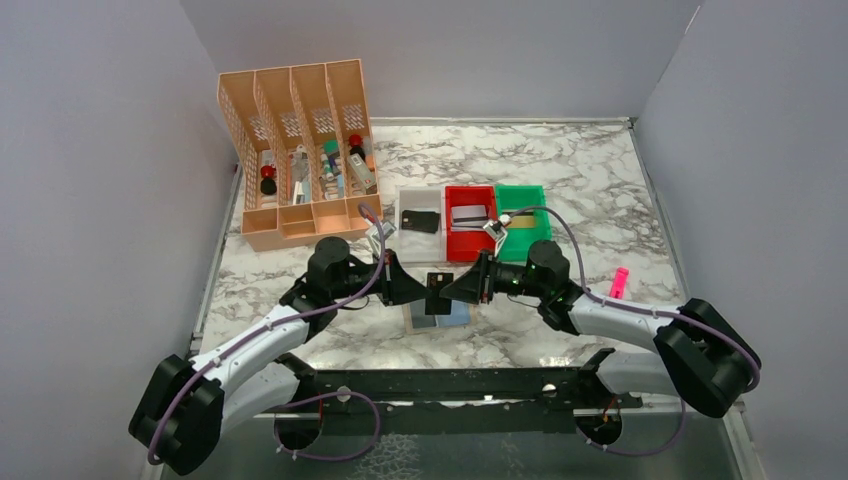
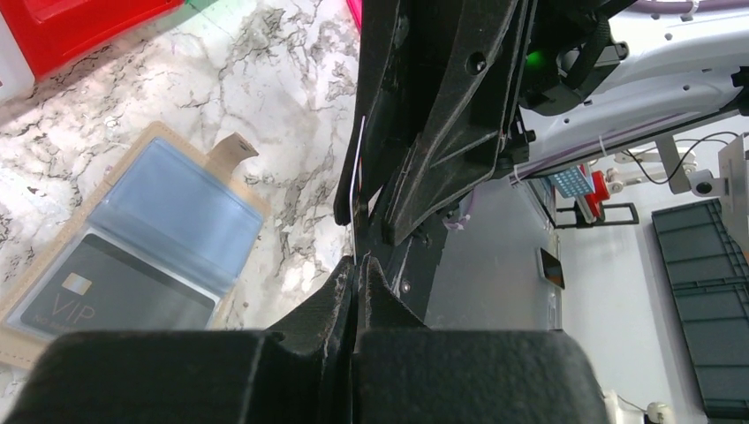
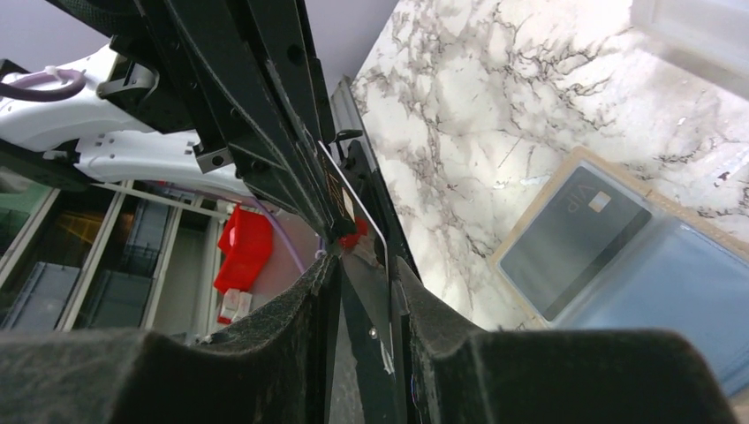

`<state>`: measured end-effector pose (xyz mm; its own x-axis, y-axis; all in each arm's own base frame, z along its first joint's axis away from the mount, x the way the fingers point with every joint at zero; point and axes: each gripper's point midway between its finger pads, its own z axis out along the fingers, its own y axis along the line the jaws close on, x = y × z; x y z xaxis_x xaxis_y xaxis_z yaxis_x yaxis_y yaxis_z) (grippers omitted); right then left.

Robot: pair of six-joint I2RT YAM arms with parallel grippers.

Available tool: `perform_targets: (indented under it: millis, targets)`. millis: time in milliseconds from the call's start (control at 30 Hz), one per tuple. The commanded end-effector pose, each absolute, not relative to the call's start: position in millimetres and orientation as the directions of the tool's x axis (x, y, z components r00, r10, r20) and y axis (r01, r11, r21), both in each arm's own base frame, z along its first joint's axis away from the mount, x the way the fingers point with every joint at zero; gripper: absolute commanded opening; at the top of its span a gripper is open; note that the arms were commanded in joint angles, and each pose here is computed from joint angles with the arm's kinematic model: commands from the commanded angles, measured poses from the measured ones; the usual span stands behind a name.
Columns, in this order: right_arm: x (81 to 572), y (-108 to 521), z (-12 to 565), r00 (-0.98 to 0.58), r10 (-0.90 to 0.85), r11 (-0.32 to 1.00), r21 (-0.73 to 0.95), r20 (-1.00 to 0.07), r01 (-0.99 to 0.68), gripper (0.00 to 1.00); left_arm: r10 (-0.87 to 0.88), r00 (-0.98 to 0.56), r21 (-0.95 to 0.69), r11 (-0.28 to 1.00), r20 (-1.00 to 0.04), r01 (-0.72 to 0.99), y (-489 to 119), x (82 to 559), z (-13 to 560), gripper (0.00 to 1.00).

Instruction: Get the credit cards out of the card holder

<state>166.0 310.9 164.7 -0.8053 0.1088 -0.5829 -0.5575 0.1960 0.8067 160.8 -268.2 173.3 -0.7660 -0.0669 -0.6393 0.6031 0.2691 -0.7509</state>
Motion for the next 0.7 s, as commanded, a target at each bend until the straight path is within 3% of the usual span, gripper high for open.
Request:
perform_targets:
  millis: [0,600,667]
  targets:
    - [156,312,175,-0.796,0.087,0.113,0.8,-0.599,-0.59,0.31,-0.095,-0.712,-0.711,0.233,-0.696,0.664,-270,164,197,0.0]
    - [154,306,178,-0.801,0.098,0.076,0.807,-0.591,-0.586,0.01,-0.162,-0.698,-0.711,0.284,-0.697,0.644,-263,175,199,0.0]
    - [155,306,178,-0.799,0.103,0.08,0.806,-0.592,-0.586,0.01,-0.179,-0.703,-0.717,0.312,-0.688,0.623,-260,181,195,0.17]
